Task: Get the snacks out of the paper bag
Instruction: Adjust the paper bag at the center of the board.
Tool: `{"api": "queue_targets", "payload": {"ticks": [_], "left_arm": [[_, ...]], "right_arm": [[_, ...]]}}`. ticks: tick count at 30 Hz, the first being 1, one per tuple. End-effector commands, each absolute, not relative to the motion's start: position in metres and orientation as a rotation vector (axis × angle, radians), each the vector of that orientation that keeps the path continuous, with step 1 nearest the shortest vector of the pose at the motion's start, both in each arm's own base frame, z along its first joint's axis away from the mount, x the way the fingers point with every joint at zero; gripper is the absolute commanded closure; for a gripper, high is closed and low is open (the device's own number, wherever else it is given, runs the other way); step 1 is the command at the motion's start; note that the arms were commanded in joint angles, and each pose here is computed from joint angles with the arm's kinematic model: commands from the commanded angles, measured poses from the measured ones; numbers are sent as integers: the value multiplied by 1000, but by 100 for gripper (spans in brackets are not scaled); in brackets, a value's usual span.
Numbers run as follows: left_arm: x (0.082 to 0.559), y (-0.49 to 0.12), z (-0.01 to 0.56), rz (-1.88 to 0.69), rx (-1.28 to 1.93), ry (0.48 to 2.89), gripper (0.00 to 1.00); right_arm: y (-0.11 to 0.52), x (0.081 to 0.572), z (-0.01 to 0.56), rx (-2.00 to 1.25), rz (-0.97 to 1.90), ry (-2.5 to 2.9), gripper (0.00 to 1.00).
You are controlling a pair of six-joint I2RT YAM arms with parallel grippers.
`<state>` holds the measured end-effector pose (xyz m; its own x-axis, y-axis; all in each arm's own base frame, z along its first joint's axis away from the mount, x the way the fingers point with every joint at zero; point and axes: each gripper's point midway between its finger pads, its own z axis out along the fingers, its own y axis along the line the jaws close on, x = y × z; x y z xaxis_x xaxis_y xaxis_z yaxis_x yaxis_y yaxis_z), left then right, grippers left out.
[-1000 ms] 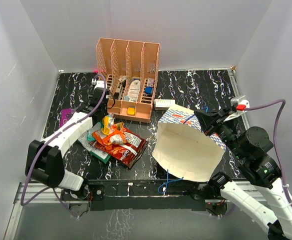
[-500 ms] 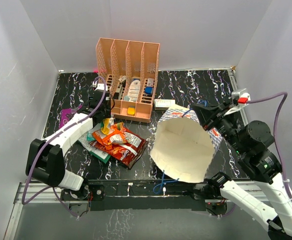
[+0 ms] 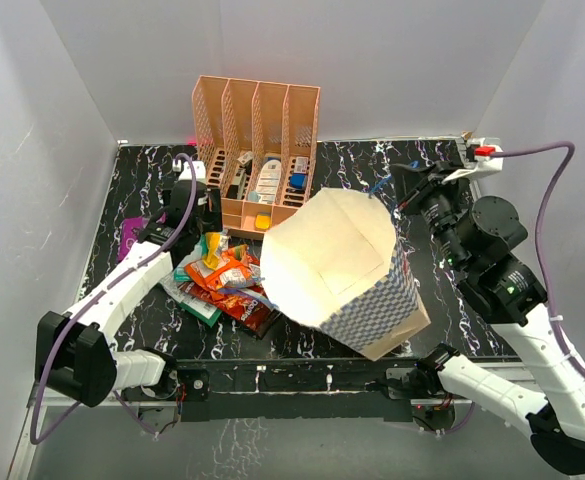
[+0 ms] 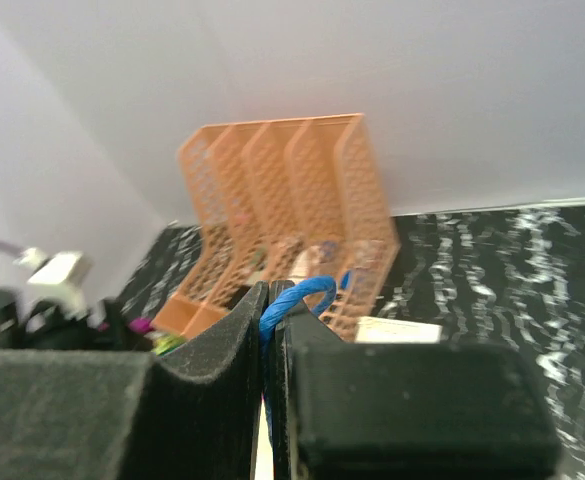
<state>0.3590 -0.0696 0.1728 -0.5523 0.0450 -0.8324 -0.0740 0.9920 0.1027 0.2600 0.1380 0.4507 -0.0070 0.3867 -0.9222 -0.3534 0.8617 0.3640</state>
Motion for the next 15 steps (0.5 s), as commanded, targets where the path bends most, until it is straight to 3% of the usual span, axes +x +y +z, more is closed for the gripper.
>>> {"api": "queue_targets", "payload": {"ticks": [1,9,14,15], "left_arm": [[357,-71,189,113,-11,2098,27],[351,-76,202,47,8,2040,16],[347,-77,215,11,15,1988,13],[346,-79,220,-6,17,1968,8]], "right_arm": [[76,274,433,284,291,1433,93],[26,253,366,294,8,1483,92],[26,238,356,277,70,1498,83],[28,236,358,269,93,1493,81]]}}
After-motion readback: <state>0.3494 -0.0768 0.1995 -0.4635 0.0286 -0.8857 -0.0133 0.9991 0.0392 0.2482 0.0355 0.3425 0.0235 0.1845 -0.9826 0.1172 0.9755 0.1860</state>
